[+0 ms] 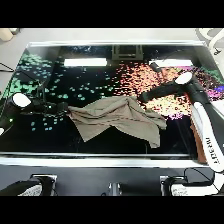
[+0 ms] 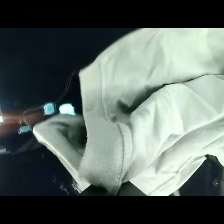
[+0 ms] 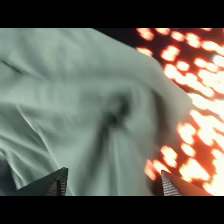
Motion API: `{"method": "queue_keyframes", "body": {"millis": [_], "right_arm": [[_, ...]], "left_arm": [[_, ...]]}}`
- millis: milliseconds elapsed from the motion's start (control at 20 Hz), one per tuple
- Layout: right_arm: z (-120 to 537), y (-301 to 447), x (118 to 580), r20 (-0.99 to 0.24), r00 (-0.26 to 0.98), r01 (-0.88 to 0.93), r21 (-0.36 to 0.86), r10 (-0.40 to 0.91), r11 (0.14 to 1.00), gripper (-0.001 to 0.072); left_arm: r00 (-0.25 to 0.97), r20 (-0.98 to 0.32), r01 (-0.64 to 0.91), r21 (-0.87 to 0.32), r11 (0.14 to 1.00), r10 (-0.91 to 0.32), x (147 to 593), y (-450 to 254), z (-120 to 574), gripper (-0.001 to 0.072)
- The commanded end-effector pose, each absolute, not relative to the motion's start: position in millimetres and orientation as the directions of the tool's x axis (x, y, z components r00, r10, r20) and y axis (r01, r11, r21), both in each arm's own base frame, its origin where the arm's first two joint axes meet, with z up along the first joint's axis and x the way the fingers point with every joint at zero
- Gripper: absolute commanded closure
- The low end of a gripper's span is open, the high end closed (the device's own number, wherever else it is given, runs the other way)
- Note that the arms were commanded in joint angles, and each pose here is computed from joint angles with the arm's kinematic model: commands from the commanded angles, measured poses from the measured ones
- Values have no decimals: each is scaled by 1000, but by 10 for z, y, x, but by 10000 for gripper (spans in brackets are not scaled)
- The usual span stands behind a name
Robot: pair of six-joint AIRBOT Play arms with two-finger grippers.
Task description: Fold the shirts.
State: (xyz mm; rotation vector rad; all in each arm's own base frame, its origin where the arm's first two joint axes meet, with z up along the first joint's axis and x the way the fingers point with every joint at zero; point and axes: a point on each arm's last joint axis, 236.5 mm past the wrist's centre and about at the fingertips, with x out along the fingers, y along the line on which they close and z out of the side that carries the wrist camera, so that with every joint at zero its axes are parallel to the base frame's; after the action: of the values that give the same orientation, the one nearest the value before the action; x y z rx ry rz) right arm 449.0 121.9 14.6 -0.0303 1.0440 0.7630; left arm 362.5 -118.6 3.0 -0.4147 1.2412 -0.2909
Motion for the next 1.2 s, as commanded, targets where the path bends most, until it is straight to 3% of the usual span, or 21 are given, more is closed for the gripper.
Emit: {"method": "queue_keyframes", "body": {"millis": [0, 50, 150, 300, 500, 700, 750, 800, 850, 1000, 1050, 1150], "right_arm": [[53, 328, 3806, -910, 39, -449, 354, 414, 821, 82], [-45, 195, 3439, -915, -80, -368, 396, 396, 841, 131], [-280, 231, 2832, -898, -217, -352, 438, 383, 827, 138], [-788, 412, 2375, -890, -205, -277, 451, 407, 848, 36], [-1114, 695, 2206, -847, -163, -161, 528, 505, 834, 37], [-1132, 812, 2462, -833, -38, -105, 552, 551, 827, 44], [-1121, 829, 2524, -829, -12, -96, 557, 558, 825, 143], [-1106, 840, 2595, -826, 16, -95, 560, 564, 823, 344], [-1064, 849, 2649, -822, 30, -115, 563, 569, 819, 676], [-619, 797, 2971, -822, 98, -319, 507, 560, 800, 692], [-294, 733, 3176, -827, 165, -411, 437, 537, 800, 692], [704, 548, 3650, -795, 405, -544, 187, 451, 818, 692]], "left_arm": [[315, -845, 47, -442, 896, -433, 3717, -1190, 66, 675], [313, -845, 53, -439, 897, -433, 3715, -1189, 61, 675], [313, -845, 54, -441, 896, -434, 3713, -1195, 64, 675], [303, -842, 53, -453, 890, -446, 3686, -1226, 77, 675], [273, -845, 57, -462, 885, -459, 3600, -1256, 92, 675], [283, -842, 63, -462, 885, -459, 3601, -1256, 133, 675], [286, -841, 64, -462, 885, -460, 3599, -1257, 146, 675], [291, -839, 66, -462, 885, -460, 3599, -1256, 164, 675], [299, -836, 71, -461, 884, -460, 3599, -1254, 199, 675], [403, -789, 191, -424, 885, -464, 3684, -1249, 671, 676], [468, -750, 246, -396, 885, -466, 3736, -1248, 999, 676], [644, -628, 330, -288, 899, -437, 3819, -1160, 1924, 676]]}}
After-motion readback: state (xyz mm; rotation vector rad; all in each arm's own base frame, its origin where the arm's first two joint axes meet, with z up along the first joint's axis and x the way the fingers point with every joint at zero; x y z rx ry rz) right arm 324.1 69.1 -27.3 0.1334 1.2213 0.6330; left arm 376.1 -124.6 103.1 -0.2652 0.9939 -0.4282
